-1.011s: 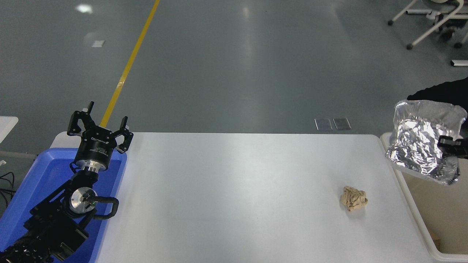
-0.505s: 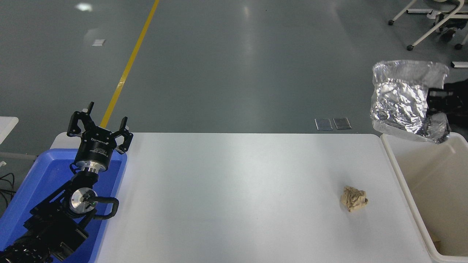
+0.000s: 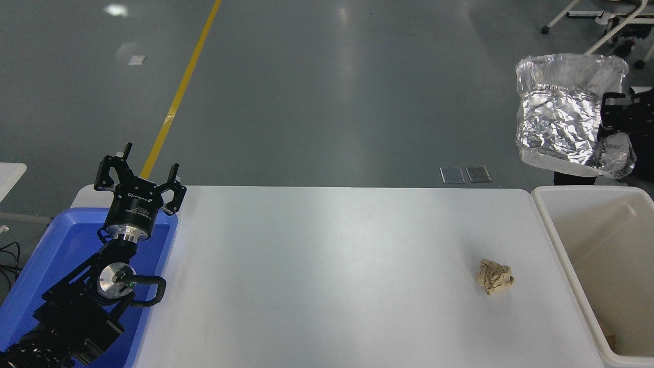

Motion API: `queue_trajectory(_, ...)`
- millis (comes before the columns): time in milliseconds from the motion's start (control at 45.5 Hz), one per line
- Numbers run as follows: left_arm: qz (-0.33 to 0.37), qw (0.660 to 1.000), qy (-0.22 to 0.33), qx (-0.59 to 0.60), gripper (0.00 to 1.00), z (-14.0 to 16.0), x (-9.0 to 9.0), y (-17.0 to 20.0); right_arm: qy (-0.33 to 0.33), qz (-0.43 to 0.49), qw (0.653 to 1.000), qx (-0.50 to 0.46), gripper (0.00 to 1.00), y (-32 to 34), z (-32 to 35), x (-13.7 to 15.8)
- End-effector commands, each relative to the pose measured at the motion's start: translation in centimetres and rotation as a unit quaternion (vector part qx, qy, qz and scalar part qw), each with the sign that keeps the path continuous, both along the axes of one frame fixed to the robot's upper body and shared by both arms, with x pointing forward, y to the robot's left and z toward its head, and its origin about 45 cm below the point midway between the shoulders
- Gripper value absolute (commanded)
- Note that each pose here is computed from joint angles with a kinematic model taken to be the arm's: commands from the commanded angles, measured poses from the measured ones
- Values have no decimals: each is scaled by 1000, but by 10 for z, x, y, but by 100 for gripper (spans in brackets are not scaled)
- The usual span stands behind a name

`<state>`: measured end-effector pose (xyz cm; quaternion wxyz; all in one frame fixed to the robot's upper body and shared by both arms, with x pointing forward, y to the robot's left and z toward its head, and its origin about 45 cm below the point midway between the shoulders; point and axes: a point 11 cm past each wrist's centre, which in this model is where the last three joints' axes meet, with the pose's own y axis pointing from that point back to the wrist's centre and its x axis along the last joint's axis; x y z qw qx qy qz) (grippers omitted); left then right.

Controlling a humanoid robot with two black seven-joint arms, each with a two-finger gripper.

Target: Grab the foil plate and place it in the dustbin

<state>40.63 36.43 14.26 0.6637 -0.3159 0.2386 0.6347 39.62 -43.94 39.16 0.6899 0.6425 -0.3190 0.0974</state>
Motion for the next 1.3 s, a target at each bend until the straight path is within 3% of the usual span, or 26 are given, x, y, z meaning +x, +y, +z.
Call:
queue_trajectory(0, 0, 1000, 0, 0, 98, 0, 0, 0, -22, -68, 997, -25, 0, -57, -38, 14)
queue_trajectory(484, 0, 1000, 0, 0, 98, 0, 0, 0, -72, -188, 979, -26, 0, -123, -156, -21)
queue_trajectory(923, 1, 1000, 0, 0, 98, 0, 0, 0, -74, -308, 948, -29, 0, -175, -237, -108)
queue_trajectory(1275, 1, 1000, 0, 0, 98, 0, 0, 0, -79, -346, 935, 2, 0, -173, -279, -137)
